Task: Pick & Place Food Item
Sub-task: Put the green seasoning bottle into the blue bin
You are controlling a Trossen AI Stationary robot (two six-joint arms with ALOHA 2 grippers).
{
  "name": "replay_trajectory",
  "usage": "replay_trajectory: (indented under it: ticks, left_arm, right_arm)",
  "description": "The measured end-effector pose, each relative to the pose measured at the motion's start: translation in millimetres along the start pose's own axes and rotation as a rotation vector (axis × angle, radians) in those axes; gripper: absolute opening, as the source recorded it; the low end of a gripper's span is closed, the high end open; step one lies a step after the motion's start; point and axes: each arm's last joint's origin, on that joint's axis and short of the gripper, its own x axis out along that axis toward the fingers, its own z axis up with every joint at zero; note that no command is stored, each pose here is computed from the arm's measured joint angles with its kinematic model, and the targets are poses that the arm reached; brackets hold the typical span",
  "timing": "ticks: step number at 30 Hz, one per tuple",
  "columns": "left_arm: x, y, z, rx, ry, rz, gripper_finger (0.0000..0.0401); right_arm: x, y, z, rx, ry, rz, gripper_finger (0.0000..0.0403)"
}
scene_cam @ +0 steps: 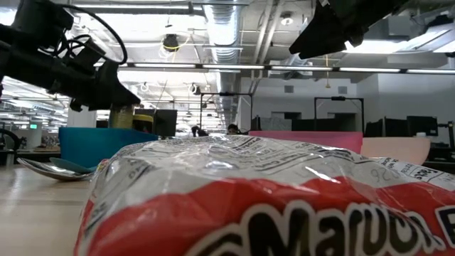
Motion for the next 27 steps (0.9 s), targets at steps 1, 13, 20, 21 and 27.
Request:
replay_trajectory:
  ticks: [1,13,20,21,27]
  left_arm:
    - [0.0,-0.4,0.3,0.013,0.000,-0.010,0.0196]
    - [1.9,-6.9,-1.5,0.135,0.015,-0.142,0.0199]
    - [9.4,-8.1,-6.5,0.217,0.056,-0.258,0.0208]
    - [11.2,-6.9,-7.5,0.220,0.066,-0.257,0.0215]
    - [20.3,1.0,-8.8,0.215,0.096,-0.251,0.0192]
  right_arm:
    - [0.0,0.0,0.0,0.000,0.000,0.000,0.0245]
    - [0.1,0.0,0.3,0.004,-0.002,0.000,0.0245]
    - [0.1,0.3,0.9,0.015,-0.006,0.001,0.0245]
    - [0.3,0.5,0.8,0.016,-0.006,0.001,0.0245]
    - [0.5,0.6,0.5,0.014,-0.005,-0.001,0.0245]
